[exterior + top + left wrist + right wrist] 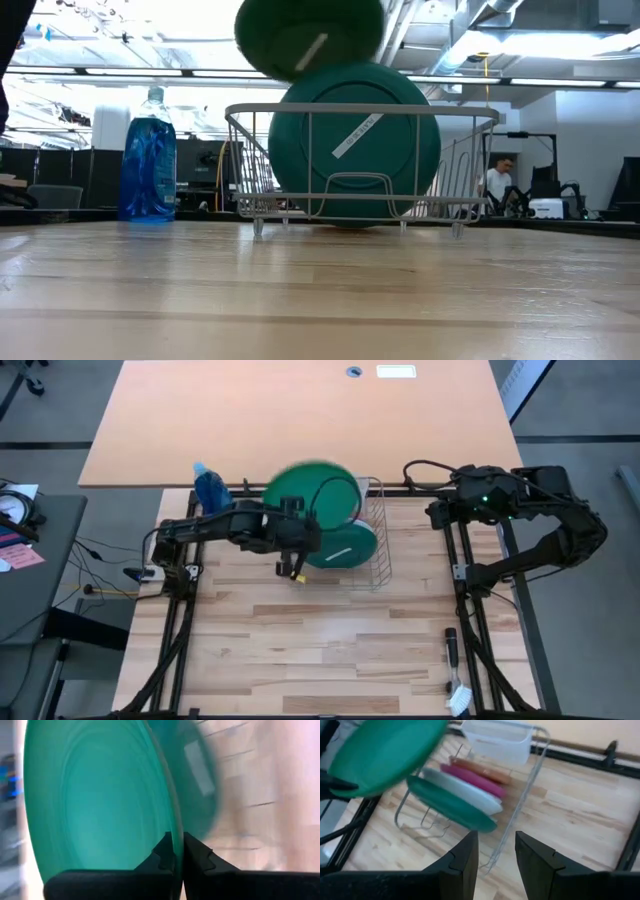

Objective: Sort dishes
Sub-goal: Put the green plate in the dish rack

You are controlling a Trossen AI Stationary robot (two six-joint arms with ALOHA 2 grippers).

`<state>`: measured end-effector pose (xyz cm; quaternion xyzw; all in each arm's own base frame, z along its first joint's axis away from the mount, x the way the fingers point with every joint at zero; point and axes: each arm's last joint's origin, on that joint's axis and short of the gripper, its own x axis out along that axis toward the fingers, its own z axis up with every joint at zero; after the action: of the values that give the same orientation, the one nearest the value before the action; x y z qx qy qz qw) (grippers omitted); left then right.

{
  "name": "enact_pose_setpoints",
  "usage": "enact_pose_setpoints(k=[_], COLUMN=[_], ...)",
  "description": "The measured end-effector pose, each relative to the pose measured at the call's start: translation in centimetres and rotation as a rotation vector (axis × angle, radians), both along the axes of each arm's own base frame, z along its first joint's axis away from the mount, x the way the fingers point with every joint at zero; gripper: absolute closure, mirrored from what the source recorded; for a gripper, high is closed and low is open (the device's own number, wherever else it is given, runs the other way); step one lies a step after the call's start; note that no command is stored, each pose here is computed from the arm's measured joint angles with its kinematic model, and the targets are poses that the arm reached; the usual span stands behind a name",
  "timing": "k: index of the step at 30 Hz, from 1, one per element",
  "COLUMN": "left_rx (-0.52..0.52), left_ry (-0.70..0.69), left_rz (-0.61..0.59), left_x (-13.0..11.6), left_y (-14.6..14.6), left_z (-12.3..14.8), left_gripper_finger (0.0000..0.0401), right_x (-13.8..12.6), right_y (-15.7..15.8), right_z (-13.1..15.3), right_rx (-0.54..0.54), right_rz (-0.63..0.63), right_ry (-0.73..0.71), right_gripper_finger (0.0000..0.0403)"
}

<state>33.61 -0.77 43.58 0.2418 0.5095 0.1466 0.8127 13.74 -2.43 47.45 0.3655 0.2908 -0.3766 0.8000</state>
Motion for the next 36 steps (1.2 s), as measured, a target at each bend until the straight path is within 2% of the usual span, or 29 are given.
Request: enact_pose_setpoints(k=[3,7,15,18,23,28,32,36], left_rx=[-0.103,-0.147,-0.256,-0.287,-0.415,-0.539,-0.556,-0.49], left_ry=[-0.053,-0.241,-0.78,-0.954,-1.158,-1.293,-1.337,-1.383], left_rz=[-0.063,-0.076,-0.087,-0.144,-0.404,-0.74,-0.933,-1.116], left_x=[-0.2,-2.2,-7.3,-9.4,-12.7,-15.8,-17.0,-17.5], left_y=[-0.7,-1.7,-1.9,-1.5,-1.6,-2.1,-2.6,-3.1], left_z=[0.7,3.6,10.9,13.4,16.5,18.9,19.7,20.4], left_gripper_finger=[0.0401,0.0401,0.0401,0.0401,0.0401,0.0401,0.0401,0.0401], right_x=[0.1,0.2,0.9,1.1,1.5,2.2,3.0,3.8], right_y=[0.5,1.2,1.5,1.1,0.3,-0.2,-0.2,0.2], right_z=[0.0,0.0,-0.2,-0.3,-0.4,-0.3,-0.1,0.4], right_rx=[0.023,0.026,0.023,0.019,-0.007,-0.032,-0.04,-0.055], right_rz=[0.036,0.083,0.107,0.088,0.075,0.074,0.079,0.117], right_ry=[-0.005,-0.007,0.014,0.022,0.037,0.023,-0.027,-0.102], right_gripper_finger=[0.0271,0.0271,0.0272,0.0271,0.0271,0.0271,0.0271,0.0271])
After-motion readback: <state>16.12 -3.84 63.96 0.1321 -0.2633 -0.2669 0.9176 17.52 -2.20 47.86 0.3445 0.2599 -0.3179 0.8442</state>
